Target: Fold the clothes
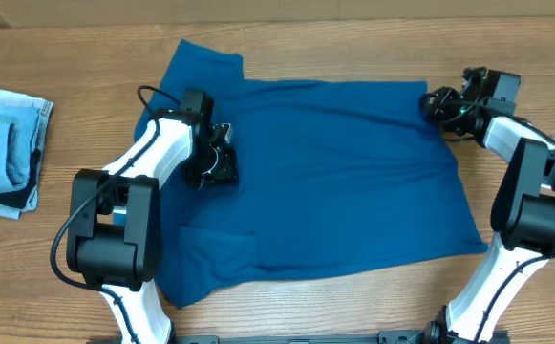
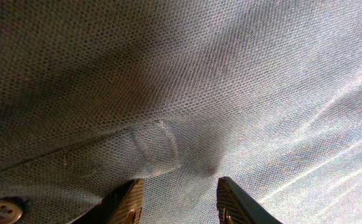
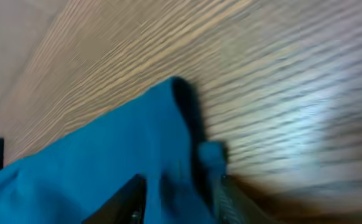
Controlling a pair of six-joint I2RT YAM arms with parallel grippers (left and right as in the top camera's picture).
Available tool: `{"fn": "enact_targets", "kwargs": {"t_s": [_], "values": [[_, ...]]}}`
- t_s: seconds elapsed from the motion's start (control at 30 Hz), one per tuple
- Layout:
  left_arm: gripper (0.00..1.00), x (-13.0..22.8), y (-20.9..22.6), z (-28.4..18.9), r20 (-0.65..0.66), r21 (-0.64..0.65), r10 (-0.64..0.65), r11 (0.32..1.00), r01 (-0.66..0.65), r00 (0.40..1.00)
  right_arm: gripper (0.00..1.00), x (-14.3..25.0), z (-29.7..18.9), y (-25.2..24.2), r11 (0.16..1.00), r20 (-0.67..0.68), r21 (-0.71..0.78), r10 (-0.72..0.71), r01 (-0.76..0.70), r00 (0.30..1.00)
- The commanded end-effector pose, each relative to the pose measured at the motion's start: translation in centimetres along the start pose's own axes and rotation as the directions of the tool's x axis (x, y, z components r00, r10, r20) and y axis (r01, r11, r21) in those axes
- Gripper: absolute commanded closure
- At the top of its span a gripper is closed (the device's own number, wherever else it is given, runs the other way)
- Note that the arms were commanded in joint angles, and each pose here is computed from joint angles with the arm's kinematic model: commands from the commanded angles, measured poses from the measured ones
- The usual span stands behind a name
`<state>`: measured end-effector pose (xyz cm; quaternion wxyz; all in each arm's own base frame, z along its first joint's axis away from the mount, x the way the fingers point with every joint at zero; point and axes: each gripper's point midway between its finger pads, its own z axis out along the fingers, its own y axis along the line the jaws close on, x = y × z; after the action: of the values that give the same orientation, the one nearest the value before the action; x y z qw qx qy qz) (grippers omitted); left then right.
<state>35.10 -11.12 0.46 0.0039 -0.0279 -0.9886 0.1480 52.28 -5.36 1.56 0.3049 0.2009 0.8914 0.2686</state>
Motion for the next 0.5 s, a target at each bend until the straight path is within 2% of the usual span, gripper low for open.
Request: {"fn": "enact_targets", "kwargs": {"t_s": [0.0,0.3,0.47], "values": [[0.57,-0.2,0.6,0.3,-0.002,-0.033,0.019,0.999,-0.019,1.000,0.59,-1.6,-0.8,2.1,0.997,0.036,-0.038,-0.061,0.062,0.998],[0.57,-0.2,0.6,0.3,-0.003,-0.033,0.019,0.999,-0.019,1.000,0.61,-1.6,-1.1,3.3,0.988,0.034,-0.102,-0.110,0.113,0.993],[0.57,-0.2,0.6,0.3,-0.003,-0.033,0.019,0.999,-0.019,1.000,0.80,-2.4,-1.9,3.7,0.987,0.059,-0.103,-0.116,0.122,0.991]]}}
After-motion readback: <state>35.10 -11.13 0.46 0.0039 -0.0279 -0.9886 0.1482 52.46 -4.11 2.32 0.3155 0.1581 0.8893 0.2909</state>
